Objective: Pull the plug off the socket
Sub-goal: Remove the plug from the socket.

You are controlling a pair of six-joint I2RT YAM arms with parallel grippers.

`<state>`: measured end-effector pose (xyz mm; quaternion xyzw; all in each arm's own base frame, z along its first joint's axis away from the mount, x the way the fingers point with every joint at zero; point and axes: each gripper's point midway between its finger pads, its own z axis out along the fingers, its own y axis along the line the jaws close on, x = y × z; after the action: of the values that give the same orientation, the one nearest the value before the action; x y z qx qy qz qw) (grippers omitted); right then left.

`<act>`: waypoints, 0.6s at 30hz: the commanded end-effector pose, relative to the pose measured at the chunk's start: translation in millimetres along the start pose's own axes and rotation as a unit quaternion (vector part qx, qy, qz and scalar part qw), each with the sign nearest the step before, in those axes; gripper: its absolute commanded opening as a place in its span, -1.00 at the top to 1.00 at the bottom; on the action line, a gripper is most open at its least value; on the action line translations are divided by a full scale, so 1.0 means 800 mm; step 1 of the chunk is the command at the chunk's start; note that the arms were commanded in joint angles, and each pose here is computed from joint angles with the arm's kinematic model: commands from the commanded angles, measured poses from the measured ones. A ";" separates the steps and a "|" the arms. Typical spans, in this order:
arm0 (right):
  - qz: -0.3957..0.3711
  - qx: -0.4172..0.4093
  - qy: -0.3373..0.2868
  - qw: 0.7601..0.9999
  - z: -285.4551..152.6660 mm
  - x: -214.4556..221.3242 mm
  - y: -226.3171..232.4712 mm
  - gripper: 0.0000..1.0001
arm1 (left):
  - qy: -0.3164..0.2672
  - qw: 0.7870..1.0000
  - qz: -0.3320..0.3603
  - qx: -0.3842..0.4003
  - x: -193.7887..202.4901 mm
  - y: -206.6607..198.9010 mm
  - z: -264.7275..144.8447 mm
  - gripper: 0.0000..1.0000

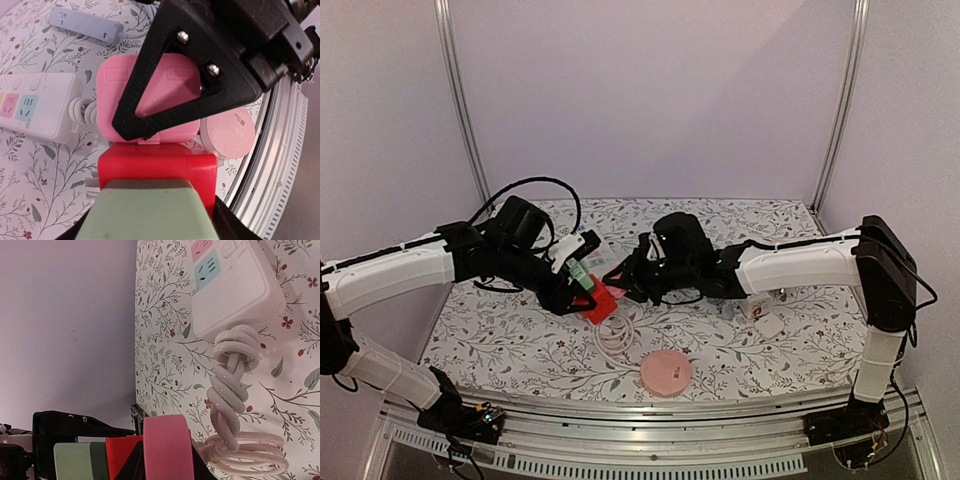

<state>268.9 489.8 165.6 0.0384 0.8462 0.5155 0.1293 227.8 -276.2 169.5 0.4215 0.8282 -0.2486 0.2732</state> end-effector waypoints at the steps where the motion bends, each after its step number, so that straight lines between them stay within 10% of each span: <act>1: -0.001 -0.009 0.013 1.000 0.010 0.007 0.008 0.55 | -0.056 0.998 0.039 0.009 -0.038 -0.012 -0.008 0.52; 18: 0.017 -0.021 -0.001 1.000 -0.002 -0.002 0.016 1.00 | -0.056 0.997 0.044 0.011 -0.037 -0.016 -0.008 0.53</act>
<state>267.1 492.3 161.4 0.0427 0.8467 0.5169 0.1183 227.0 -275.7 168.5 0.4221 0.8292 -0.2460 0.2716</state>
